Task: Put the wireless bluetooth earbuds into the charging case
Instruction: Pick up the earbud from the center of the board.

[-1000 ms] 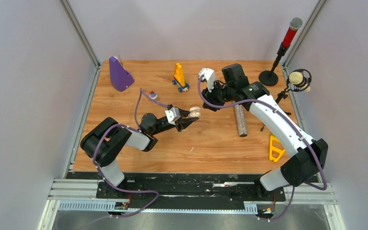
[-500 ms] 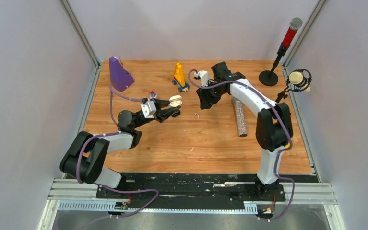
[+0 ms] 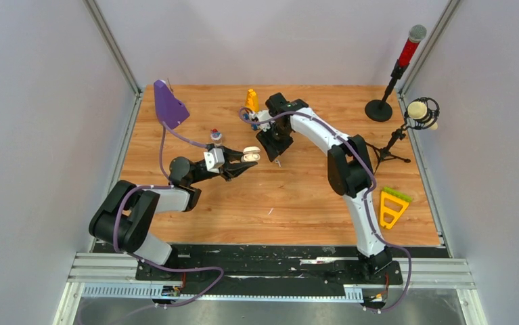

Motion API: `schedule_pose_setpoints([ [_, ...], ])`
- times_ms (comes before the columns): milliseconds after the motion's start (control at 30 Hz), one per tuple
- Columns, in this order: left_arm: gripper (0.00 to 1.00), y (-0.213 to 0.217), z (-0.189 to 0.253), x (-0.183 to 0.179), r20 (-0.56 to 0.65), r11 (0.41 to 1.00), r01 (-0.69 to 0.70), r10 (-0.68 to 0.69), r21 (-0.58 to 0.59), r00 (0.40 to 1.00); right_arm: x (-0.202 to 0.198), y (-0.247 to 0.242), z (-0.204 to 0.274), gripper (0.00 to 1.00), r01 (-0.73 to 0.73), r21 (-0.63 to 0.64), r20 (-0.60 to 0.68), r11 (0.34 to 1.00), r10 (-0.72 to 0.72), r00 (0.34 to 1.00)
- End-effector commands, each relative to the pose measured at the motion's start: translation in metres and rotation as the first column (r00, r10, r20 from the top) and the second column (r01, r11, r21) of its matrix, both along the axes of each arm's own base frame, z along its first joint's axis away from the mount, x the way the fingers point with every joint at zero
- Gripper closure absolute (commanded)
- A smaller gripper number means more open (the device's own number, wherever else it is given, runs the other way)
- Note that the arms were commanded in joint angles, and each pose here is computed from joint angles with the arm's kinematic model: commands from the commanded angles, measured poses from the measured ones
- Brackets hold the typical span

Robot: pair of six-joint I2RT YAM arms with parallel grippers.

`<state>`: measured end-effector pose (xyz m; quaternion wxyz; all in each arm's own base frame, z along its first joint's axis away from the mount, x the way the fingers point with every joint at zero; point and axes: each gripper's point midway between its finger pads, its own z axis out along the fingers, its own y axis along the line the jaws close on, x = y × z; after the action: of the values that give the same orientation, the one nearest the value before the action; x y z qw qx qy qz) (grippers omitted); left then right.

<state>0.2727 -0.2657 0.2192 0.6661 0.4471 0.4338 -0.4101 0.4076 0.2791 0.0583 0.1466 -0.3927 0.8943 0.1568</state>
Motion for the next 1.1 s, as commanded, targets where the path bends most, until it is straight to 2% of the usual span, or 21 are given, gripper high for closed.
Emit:
schedule_pose_setpoints([
  [0,1.0,0.0,0.008,-0.003,0.065,1.0,0.015,-0.014,-0.013,0.998,-0.022,-0.011,-0.01,0.53,0.007,-0.133,-0.044,0.991,-0.013,0.999],
  [267,1.0,-0.002,0.007,-0.003,0.046,1.0,0.025,-0.024,-0.016,0.999,-0.015,-0.014,-0.023,0.56,-0.005,-0.234,0.02,0.972,0.01,1.0],
  [467,1.0,-0.001,0.01,-0.004,0.051,1.0,0.025,-0.024,-0.019,0.998,-0.021,-0.028,-0.037,0.54,-0.018,-0.312,0.032,0.95,0.03,0.999],
  [700,1.0,-0.002,0.011,-0.005,0.047,0.999,0.031,-0.03,-0.021,0.998,-0.017,-0.054,-0.042,0.54,0.017,-0.399,0.126,0.917,0.037,0.991],
  [967,1.0,-0.001,0.014,-0.006,0.046,0.999,0.032,-0.031,-0.027,0.998,0.017,-0.054,-0.025,0.55,0.078,-0.366,0.234,0.927,0.011,0.972],
  [1067,1.0,-0.001,0.016,-0.007,0.051,0.999,0.033,-0.031,-0.03,0.998,0.002,-0.045,-0.018,0.55,0.014,-0.323,0.16,0.946,0.04,0.986],
])
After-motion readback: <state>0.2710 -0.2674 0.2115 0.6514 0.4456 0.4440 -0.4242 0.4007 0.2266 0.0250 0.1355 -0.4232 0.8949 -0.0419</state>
